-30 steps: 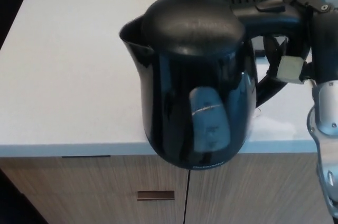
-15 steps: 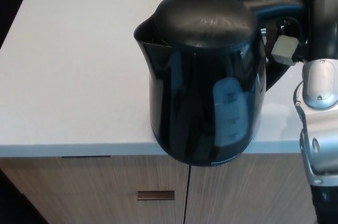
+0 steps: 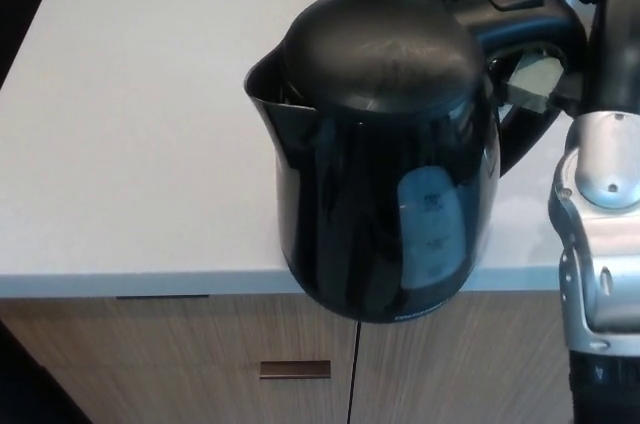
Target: Pick up a kettle using the right hand on left side of the counter and then walk right towards the kettl base and turn on the kettle
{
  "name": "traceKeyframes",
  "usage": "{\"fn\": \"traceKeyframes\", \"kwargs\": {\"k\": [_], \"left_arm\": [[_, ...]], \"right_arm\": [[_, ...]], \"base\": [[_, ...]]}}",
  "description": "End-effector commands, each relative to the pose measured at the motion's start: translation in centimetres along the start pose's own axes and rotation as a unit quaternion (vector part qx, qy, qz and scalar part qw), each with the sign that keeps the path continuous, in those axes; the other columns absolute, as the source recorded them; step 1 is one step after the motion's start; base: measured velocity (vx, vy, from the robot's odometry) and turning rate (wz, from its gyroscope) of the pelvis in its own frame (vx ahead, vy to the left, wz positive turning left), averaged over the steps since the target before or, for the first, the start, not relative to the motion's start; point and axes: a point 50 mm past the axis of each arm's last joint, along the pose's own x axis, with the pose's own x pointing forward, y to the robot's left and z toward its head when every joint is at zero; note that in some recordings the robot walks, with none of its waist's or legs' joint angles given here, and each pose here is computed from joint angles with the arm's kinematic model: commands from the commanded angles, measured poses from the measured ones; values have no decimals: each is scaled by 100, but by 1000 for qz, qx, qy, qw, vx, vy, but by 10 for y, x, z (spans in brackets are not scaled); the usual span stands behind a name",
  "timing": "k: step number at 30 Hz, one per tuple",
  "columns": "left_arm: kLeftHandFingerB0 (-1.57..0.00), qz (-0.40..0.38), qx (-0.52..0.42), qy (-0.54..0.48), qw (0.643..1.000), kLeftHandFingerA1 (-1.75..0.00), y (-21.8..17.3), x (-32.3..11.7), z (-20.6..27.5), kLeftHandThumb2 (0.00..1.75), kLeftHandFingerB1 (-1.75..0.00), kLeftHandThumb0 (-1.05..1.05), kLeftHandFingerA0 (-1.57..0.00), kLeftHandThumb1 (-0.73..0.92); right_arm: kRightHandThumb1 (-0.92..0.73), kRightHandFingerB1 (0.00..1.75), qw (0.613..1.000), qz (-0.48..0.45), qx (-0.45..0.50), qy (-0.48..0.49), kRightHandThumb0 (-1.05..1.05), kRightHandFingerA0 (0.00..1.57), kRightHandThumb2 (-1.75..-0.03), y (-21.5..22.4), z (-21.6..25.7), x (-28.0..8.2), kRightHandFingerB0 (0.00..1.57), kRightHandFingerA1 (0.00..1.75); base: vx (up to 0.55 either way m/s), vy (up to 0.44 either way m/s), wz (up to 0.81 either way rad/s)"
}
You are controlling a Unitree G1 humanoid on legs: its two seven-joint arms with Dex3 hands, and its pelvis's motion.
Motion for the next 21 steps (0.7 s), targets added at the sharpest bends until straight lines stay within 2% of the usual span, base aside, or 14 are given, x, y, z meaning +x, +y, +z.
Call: {"fn": "traceKeyframes", "kwargs": {"k": [1,4,5,6,12,15,19,21], "left_arm": [[-90,9,12,-51,999,-85,11,1,15,93,-83,9,-91,65],[-90,8,13,-49,999,-84,7,3,16,89,-82,10,-91,65],[-90,6,13,-54,998,-86,7,3,16,96,-84,11,-92,62],[-91,3,10,-58,998,-92,5,2,16,108,-89,16,-95,53],[-89,1,7,-51,999,-92,5,0,13,110,-89,17,-93,52],[-84,2,11,-45,999,-88,6,-1,10,106,-83,14,-89,61],[-84,2,14,-43,999,-89,8,-3,8,108,-84,15,-88,61],[-84,6,9,-39,999,-88,10,-4,7,98,-83,12,-90,64]], "right_arm": [[-41,163,991,89,104,-7,-16,111,-140,-1,16,-13,88,175],[-43,161,986,119,118,10,-18,107,-135,-6,20,-17,83,175],[-43,163,984,128,120,15,-17,105,-136,-8,21,-18,79,175],[-46,162,984,140,112,20,-17,104,-134,-13,24,-20,77,175],[-45,163,983,144,106,36,-14,102,-137,-26,28,-22,78,175],[-46,165,984,137,106,46,-15,99,-134,-32,27,-21,76,175],[-46,164,984,134,105,55,-14,99,-136,-35,25,-21,75,175],[-46,163,984,126,110,65,-15,100,-137,-37,23,-19,76,175]], "base": [[0,0,0],[0,0,0],[0,0,0],[0,0,0],[0,0,0],[0,0,0],[0,0,0],[0,0,0]]}}
